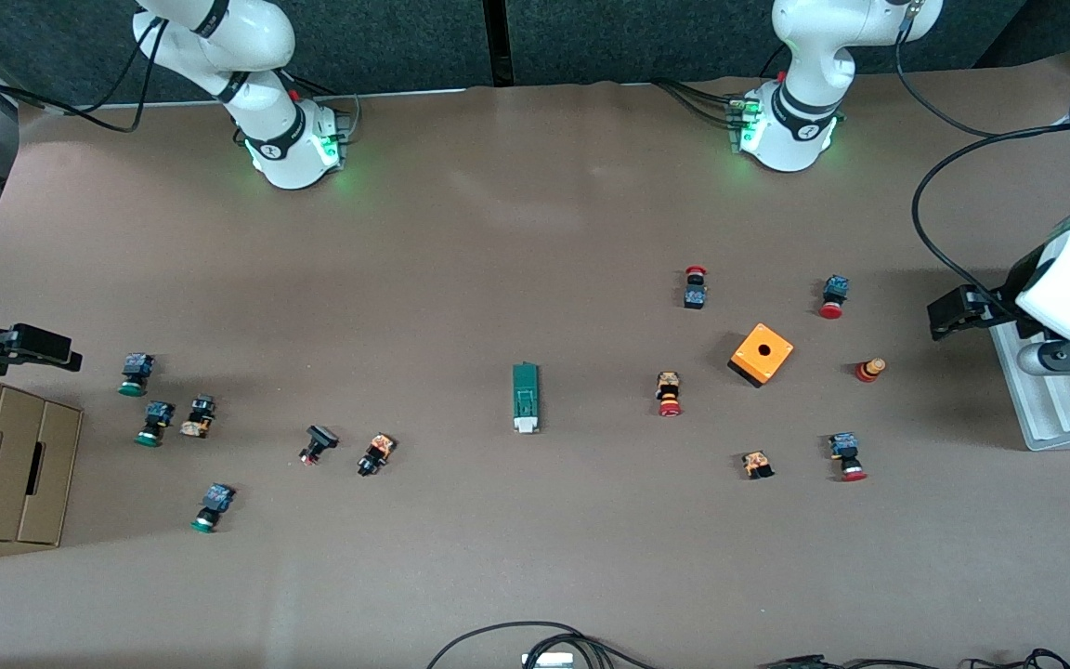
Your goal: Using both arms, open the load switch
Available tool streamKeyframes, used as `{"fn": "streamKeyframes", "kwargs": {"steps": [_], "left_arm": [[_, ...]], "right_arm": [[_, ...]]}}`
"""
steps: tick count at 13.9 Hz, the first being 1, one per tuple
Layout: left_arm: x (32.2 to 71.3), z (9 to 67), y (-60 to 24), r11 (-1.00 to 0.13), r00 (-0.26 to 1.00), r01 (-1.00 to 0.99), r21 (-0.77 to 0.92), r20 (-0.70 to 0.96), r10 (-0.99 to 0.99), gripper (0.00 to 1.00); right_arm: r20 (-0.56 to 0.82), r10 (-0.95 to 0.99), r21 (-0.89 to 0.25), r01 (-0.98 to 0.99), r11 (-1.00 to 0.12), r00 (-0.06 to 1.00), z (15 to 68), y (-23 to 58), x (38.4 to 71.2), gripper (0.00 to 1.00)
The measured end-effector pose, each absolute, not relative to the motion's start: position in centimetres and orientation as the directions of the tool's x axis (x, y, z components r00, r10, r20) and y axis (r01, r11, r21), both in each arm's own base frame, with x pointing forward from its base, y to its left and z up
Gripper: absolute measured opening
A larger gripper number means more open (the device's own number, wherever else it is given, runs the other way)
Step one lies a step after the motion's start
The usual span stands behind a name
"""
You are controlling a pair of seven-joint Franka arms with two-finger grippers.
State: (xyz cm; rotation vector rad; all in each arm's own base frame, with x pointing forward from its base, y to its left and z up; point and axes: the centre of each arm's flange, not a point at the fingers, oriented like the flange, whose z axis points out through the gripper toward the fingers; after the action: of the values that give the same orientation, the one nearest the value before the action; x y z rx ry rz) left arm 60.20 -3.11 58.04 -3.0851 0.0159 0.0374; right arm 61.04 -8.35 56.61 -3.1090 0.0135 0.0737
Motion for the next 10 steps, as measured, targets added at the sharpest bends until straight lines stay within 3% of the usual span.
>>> {"fn": "streamKeyframes", "kwargs": {"steps": [10], "left_arm": [[60.2, 58.04, -3.05, -0.998, 1.0, -0.01, -0.056, -0.025, -0.009, 1.0]], "right_arm": [[-0.048, -0.003, -0.032, -0.004, -0.999, 0.999, 56.55, -8.1, 61.1, 1.0]]}}
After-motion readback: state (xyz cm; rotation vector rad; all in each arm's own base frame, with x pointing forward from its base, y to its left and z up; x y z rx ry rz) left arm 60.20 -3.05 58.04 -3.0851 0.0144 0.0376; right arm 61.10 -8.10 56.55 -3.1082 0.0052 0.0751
